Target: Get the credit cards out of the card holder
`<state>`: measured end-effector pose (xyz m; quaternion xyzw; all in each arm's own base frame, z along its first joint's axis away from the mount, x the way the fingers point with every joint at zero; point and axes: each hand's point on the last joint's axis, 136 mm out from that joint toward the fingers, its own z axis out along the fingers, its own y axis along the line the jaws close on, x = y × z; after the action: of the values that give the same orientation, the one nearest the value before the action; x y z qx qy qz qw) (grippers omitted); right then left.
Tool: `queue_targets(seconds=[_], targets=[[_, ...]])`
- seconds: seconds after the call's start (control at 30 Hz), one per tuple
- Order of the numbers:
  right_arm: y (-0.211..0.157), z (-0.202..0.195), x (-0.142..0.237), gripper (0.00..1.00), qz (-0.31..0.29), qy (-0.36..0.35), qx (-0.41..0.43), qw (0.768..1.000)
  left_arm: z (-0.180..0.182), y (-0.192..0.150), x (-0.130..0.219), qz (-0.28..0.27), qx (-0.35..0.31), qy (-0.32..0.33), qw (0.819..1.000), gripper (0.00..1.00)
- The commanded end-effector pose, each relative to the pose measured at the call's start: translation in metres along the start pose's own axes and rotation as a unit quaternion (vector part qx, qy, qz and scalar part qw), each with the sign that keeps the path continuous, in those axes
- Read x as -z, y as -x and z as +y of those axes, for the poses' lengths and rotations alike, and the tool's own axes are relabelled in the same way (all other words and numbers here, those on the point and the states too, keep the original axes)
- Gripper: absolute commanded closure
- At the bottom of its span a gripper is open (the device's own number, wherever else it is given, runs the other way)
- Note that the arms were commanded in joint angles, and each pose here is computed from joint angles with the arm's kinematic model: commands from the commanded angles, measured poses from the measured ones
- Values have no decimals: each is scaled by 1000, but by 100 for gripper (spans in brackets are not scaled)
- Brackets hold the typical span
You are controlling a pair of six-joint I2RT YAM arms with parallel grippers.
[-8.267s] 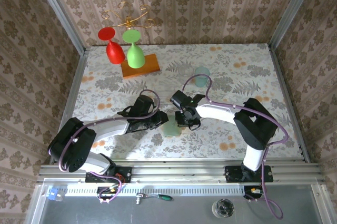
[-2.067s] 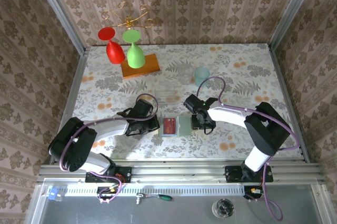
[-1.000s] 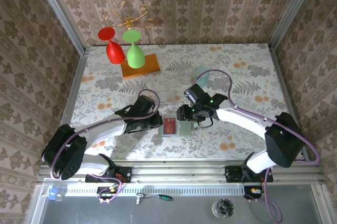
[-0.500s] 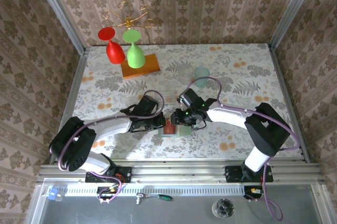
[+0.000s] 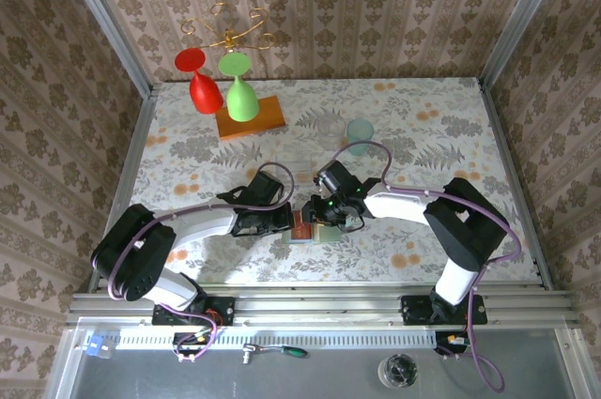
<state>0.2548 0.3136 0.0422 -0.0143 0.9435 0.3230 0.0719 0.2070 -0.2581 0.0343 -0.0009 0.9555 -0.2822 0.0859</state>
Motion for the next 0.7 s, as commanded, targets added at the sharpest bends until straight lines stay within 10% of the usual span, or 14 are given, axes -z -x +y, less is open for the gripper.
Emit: queue_targets(seconds=[0.0,0.67], targets=[[-7,-2,-7,71,14,7,-10,1000,7,-4,1,8,-8,25,1000,95],[-14,-22,-14,78,25,-29,-23,999,7,-5,2,4,-1,21,1000,95]])
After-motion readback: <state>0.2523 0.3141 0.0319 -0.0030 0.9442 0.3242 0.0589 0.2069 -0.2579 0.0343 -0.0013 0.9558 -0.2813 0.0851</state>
